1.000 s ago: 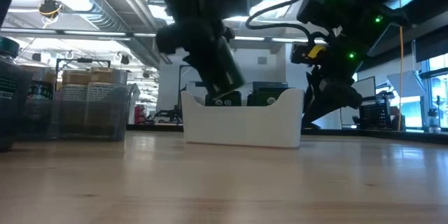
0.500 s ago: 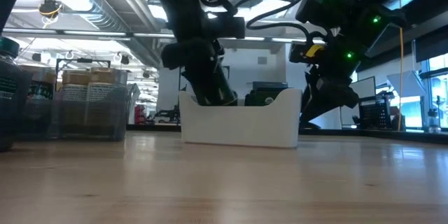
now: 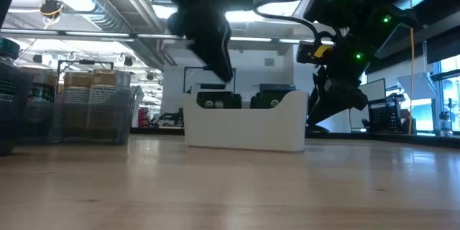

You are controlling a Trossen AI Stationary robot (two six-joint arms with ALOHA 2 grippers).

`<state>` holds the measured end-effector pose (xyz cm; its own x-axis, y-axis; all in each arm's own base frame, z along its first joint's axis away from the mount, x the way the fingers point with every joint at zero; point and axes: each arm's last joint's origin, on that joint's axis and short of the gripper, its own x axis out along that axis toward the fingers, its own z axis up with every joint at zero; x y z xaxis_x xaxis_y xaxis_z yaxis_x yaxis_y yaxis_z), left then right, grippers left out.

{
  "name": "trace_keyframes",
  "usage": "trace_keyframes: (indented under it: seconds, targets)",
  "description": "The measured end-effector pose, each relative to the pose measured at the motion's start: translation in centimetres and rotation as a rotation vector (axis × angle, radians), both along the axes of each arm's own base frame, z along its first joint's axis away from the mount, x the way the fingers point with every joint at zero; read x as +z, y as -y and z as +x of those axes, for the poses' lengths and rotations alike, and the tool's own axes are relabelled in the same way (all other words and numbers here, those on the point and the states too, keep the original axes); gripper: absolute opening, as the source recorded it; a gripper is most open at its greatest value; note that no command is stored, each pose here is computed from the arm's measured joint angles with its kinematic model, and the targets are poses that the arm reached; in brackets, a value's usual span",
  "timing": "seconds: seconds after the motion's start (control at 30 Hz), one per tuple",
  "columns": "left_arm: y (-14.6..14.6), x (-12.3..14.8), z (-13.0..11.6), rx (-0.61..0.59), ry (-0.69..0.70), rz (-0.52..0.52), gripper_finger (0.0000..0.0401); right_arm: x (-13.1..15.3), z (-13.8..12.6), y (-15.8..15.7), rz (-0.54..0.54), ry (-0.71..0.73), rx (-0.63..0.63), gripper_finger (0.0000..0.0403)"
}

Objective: Sort spices by type
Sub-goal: Return to Home Position

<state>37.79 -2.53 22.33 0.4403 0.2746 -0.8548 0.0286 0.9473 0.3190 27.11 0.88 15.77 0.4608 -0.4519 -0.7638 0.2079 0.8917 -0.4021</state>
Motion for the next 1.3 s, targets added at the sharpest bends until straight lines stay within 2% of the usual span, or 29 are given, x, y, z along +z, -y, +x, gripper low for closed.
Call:
trace_keyframes:
  seconds: [0.2, 0.3, 0.4, 0.53, 0.7, 0.83, 1.03, 1.3]
  targets:
    - [0.0, 3.8, -0.8, 0.041, 0.068, -0.028, 0.024, 0.0, 0.1, -0.1, 0.045, 0.004, 0.031, 0.0221]
    - [-0.1, 5.0, -1.6, 0.056, 0.093, -0.038, 0.0229, 0.0, -0.5, -0.3, 0.063, -0.087, 0.072, 0.0221]
    - [-0.2, 5.8, -2.1, 0.07, 0.103, -0.047, 0.0218, 1.4, -0.9, -0.8, 0.038, -0.131, 0.075, 0.0221]
    - [0.0, 5.6, -2.7, 0.052, 0.042, -0.034, 0.0197, 3.9, -2.2, -1.5, 0.009, -0.139, 0.071, 0.0221]
    - [-0.2, 5.3, -3.2, 0.01, 0.018, -0.042, 0.0151, 7.5, -4.9, -1.6, 0.039, -0.038, 0.077, 0.0221]
    - [-0.8, 6.0, -5.1, 0.011, 0.045, -0.039, 0.0109, 9.9, -7.2, -1.2, 0.075, 0.084, 0.074, 0.0221]
    - [-2.5, 6.3, -9.5, 0.037, 0.238, -0.112, 0.0053, 11.3, -11.0, -0.6, 0.106, 0.283, 0.092, 0.0221]
    - [-4.3, 4.5, -15.6, 0.094, 0.498, -0.166, 0.0006, 11.1, -15.2, 0.1, 0.138, 0.573, 0.091, 0.022]
